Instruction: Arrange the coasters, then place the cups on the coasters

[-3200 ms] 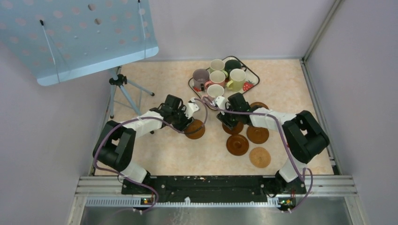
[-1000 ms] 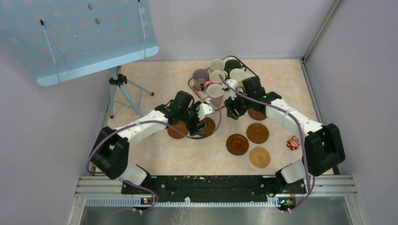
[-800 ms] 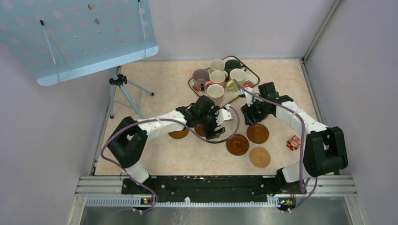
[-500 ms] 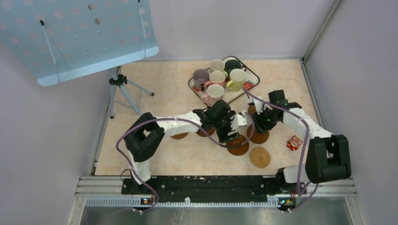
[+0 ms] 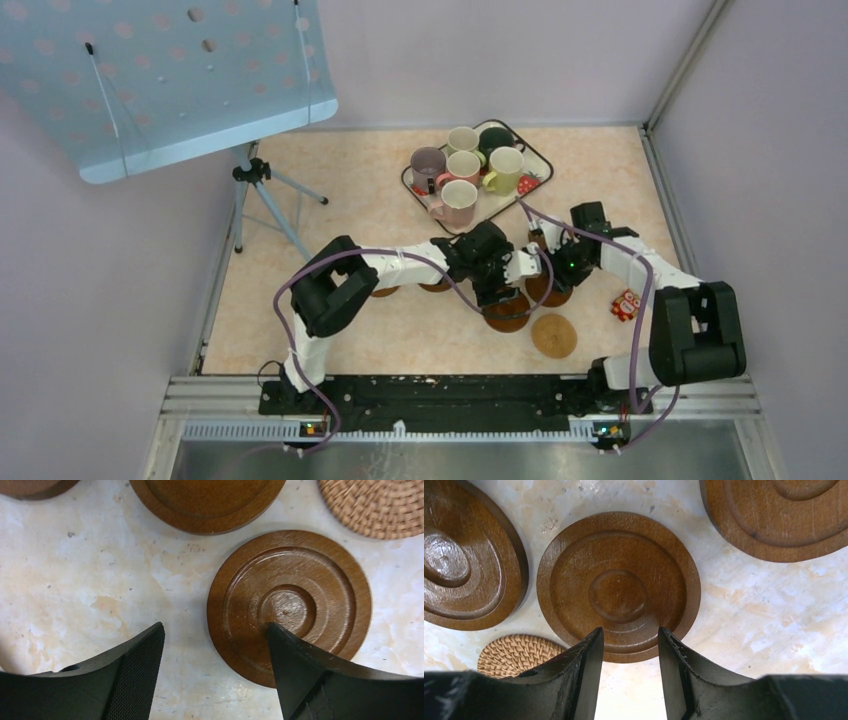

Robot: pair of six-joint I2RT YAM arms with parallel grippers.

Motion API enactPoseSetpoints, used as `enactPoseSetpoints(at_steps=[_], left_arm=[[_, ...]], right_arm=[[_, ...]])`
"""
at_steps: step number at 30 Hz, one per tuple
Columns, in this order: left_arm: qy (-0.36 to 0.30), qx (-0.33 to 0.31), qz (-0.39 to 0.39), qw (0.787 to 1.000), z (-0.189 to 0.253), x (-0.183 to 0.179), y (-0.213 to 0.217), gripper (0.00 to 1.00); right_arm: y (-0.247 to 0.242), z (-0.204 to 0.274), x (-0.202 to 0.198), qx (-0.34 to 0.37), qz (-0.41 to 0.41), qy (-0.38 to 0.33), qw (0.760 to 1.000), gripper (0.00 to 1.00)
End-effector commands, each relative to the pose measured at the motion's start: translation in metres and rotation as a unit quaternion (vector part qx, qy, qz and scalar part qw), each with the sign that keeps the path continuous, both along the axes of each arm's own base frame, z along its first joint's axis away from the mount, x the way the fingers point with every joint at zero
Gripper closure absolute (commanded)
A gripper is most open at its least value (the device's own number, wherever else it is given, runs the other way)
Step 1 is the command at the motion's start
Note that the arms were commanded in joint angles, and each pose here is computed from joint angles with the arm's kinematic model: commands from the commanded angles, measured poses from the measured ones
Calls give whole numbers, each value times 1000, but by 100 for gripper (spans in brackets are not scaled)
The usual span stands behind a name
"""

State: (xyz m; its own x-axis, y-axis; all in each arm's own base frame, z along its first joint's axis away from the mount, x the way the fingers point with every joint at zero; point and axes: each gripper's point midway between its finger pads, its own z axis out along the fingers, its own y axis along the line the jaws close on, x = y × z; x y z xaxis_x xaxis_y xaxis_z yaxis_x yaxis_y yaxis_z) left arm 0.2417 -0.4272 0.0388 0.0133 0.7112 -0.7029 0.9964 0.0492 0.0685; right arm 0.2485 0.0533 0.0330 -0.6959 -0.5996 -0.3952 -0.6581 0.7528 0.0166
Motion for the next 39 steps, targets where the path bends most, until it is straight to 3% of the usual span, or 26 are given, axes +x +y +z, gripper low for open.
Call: enactPoseSetpoints(at_steps=[1, 8, 13, 26, 33, 39], left_arm=[[-44, -4, 25, 999, 7, 21, -4, 21], [-72, 1, 70, 995, 10, 51, 12, 36], [-85, -2, 89, 992, 14, 70, 17, 37], [-79, -18, 100, 992, 23, 90, 15, 34], [-78, -93, 60, 991, 68, 80, -10, 25], [-63, -130, 18, 989, 79, 60, -47, 25]], right_arm=[[9, 5, 23, 25, -15, -25, 999, 58], [32, 1, 28, 42, -10, -26, 999, 59], [37, -4, 38, 49, -25, -24, 998, 59], [48, 9, 62, 77, -51, -36, 995, 59], [53, 53, 86, 119, -68, -73, 988, 57], [27, 49, 112, 87, -116, -89, 985, 57]])
